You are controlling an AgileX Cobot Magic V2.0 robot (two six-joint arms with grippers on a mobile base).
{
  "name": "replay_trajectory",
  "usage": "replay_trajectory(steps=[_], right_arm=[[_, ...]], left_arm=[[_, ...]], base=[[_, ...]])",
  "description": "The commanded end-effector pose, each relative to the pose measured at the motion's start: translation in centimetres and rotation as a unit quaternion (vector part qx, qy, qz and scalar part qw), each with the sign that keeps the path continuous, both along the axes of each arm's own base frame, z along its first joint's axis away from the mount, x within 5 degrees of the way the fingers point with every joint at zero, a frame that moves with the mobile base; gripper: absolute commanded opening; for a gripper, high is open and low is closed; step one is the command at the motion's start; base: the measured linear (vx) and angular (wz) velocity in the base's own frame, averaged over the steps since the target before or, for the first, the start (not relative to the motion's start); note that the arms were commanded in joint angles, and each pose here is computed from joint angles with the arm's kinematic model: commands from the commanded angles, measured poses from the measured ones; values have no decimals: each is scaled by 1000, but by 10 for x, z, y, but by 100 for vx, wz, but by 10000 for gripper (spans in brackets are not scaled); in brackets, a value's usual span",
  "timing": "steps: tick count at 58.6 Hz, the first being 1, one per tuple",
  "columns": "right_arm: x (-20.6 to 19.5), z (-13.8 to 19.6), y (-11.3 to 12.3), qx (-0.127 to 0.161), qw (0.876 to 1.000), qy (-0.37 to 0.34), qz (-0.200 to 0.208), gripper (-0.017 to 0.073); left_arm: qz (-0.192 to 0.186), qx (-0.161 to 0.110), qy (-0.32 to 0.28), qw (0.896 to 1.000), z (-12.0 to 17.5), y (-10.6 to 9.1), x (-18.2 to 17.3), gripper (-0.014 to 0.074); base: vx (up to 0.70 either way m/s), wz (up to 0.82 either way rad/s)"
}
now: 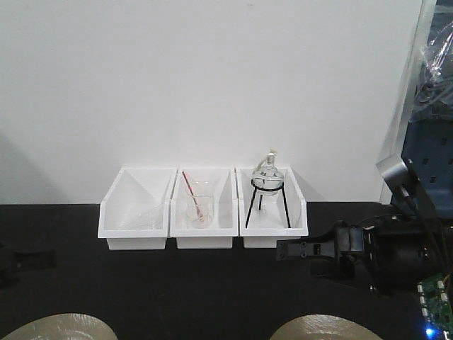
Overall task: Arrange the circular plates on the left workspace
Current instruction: 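Lower the left gripper onto the rim of the nearer tan plate and grasp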
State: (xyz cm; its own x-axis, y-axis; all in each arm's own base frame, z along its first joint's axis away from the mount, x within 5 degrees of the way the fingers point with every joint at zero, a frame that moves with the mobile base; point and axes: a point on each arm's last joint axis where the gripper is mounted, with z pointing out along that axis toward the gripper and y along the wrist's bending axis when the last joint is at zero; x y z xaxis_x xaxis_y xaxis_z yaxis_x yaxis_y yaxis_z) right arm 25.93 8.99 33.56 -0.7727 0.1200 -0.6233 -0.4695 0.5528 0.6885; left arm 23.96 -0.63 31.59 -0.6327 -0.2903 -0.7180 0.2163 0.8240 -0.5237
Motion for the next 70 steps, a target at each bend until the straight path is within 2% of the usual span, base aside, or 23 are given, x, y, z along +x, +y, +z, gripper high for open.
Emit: replay_trajectory(steps=[1, 3, 10, 22, 26, 33, 46, 56, 63, 70], right_arm=[[-2, 20, -1, 23, 999, -33, -10, 624], [-1, 20, -1, 21, 999, -34, -14, 617], [0, 19, -2, 15, 999, -36, -19, 600], [0, 14, -11, -11, 999, -24, -23, 593], [-1, 13, -15, -11, 1000, -11, -20, 593], [-4, 13, -15, -9, 1000, -6, -6, 593], [-3, 13, -15, -10, 1000, -7, -8, 593], [-2, 13, -16, -12, 1000, -8, -13, 593], [-1, 13, -16, -13, 1000, -11, -20, 593], [-1, 13, -16, -13, 1000, -11, -20, 593]], left_arm=[[25, 11, 4, 1000, 9, 22, -3, 572], [33, 16, 22, 999, 4, 31, -3, 569], [89, -5, 69, 994, -12, 58, 3, 565], [120, -36, 133, 983, -46, 87, 17, 565], [114, -36, 146, 982, -57, 91, 21, 565], [96, -18, 157, 983, -75, 96, 29, 565], [86, -22, 198, 976, -110, 106, 39, 565], [77, -17, 210, 974, -124, 108, 43, 565], [57, -21, 222, 973, -135, 108, 44, 564], [45, -42, 241, 969, -148, 107, 46, 547]], base=[[0, 0], [0, 0], [0, 0], [0, 0], [0, 0], [0, 0], [0, 0], [0, 0], [0, 0], [0, 0]])
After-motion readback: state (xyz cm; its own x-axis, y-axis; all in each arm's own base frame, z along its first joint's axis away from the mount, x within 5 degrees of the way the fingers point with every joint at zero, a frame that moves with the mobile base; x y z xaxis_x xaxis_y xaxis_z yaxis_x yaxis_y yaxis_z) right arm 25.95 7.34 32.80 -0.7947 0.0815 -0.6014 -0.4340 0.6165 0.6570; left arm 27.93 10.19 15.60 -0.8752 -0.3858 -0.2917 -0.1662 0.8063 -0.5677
